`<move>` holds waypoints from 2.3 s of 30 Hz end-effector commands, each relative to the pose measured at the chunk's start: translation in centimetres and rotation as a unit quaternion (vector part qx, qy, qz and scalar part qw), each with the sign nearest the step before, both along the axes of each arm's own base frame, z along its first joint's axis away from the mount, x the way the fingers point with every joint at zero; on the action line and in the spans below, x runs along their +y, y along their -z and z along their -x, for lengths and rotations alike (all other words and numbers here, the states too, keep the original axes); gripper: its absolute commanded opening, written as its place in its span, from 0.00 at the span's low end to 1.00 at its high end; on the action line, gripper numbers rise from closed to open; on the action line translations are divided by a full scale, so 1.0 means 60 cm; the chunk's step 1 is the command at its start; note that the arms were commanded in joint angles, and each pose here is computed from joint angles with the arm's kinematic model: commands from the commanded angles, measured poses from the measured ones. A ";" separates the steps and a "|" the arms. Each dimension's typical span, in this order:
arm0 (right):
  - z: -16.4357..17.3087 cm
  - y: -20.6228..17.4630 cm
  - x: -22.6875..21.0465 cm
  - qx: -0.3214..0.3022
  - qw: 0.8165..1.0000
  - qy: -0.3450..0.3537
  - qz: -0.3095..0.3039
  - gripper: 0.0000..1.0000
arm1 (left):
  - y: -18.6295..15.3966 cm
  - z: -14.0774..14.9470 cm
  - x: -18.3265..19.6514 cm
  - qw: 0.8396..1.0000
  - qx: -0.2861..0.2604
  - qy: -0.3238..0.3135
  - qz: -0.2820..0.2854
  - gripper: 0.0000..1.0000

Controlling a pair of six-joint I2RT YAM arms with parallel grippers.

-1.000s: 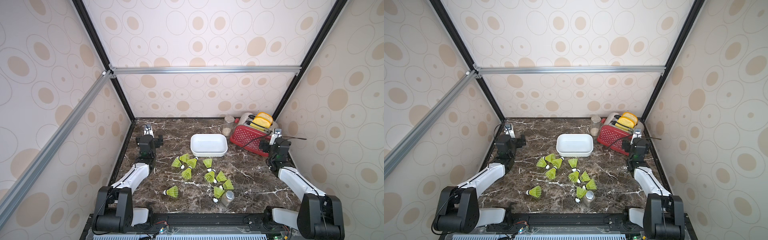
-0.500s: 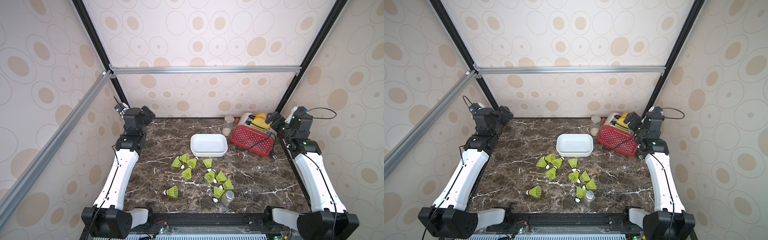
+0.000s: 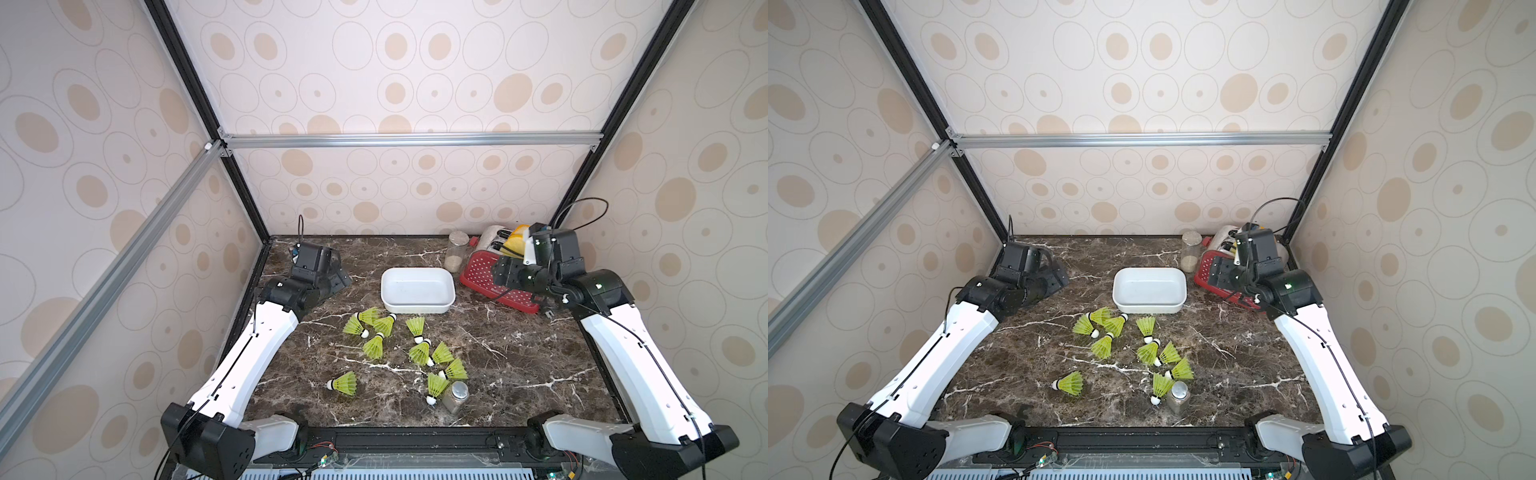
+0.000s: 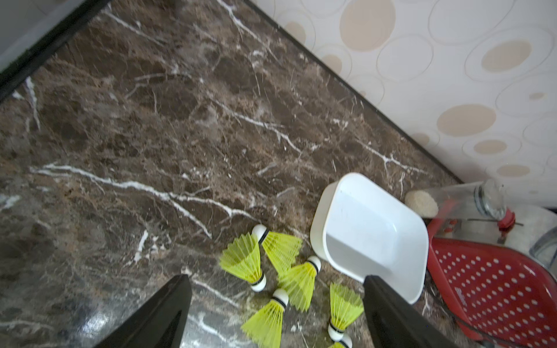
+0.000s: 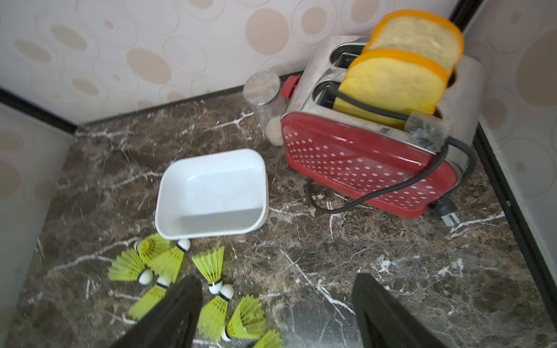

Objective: Put the shuttlecocks into the storage box
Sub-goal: Pick up the shuttlecock at the center of the board.

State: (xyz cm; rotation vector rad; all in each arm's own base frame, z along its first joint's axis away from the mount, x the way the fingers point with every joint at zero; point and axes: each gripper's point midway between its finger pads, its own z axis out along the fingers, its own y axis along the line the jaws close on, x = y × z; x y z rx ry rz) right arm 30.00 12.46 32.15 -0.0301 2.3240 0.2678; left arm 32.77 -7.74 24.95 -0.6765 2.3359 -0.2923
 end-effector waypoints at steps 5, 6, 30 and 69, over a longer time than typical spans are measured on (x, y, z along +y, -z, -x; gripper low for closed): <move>0.087 0.059 0.047 0.020 0.975 -0.154 0.160 0.79 | 0.068 0.123 -0.009 0.991 0.120 0.057 0.002 0.86; 0.097 0.069 0.060 0.022 0.968 -0.184 0.167 0.78 | 0.078 0.141 -0.004 0.989 0.138 0.062 -0.004 0.86; 0.149 0.233 0.164 0.087 0.895 -0.359 0.250 0.83 | 0.133 0.262 -0.003 0.971 0.196 0.135 0.020 0.77; 0.041 0.431 0.303 0.182 0.955 -0.196 0.132 0.63 | 0.065 0.288 -0.087 0.947 0.005 0.283 0.150 0.83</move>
